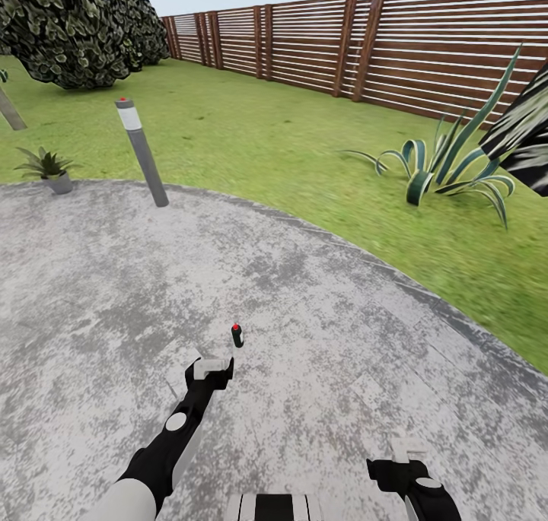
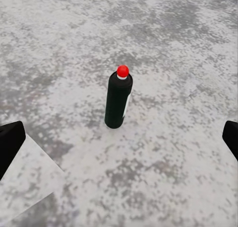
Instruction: Pick up the pesticide atomizer in the garden and spray insectifuge to fully cover both potted plants in the garden.
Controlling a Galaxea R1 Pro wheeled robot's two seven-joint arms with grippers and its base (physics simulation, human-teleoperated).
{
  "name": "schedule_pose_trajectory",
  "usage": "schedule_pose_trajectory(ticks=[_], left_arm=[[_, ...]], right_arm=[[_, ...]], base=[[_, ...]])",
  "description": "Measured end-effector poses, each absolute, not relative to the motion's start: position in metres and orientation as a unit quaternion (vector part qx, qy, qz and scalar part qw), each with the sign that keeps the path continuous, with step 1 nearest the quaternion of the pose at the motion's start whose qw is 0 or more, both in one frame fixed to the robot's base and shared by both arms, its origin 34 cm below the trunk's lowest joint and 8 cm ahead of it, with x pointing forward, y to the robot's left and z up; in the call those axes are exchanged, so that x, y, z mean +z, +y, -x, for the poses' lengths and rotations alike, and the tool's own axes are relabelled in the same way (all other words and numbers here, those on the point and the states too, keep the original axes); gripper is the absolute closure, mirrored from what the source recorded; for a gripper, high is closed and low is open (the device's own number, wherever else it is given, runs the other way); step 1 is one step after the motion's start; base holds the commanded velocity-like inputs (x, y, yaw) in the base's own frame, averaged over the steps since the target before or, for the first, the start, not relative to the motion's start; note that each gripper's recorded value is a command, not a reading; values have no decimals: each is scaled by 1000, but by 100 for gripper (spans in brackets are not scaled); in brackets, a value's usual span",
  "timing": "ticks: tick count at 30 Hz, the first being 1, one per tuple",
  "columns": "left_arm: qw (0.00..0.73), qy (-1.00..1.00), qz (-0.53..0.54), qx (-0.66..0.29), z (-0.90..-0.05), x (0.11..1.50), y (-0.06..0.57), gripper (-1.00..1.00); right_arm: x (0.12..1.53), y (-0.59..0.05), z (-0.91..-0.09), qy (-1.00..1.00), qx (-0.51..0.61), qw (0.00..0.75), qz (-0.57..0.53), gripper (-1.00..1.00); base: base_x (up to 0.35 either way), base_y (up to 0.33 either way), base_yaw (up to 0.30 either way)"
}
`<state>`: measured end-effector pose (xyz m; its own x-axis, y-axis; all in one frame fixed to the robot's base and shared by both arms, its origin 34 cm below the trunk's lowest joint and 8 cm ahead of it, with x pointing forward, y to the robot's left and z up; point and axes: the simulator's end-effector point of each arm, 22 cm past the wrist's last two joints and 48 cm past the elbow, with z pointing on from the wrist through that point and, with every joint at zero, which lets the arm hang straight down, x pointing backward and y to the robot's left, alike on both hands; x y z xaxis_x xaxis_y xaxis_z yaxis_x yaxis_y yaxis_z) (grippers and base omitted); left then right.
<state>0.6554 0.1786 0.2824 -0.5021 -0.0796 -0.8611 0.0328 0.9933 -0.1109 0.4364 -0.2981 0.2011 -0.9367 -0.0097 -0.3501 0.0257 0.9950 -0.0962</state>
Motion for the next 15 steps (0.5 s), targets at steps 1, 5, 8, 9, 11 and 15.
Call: schedule_pose_trajectory(ticks=[1,5,8,9,11,15], left_arm=[[499,865,14,-56,-655,282,179,-100],[499,865,14,-56,-655,282,179,-100],[499,865,14,-56,-656,283,179,-100],[499,865,14,-56,-656,283,179,-100],[499,864,14,-56,-656,283,179,-100],[499,865,14,-56,-656,283,179,-100]], right_arm=[[201,-298,-436,983,-50,178,-4,-100],[201,-298,-436,983,-50,178,-4,-100],[201,-298,-436,983,-50,178,-4,-100],[201,-298,-436,983,-50,178,-4,-100],[201,-298,-436,983,-50,178,-4,-100],[201,-298,-437,983,-50,178,-4,-100]], base=[[0,0,0],[0,0,0],[0,0,0],[6,0,0],[51,0,0],[206,0,0]])
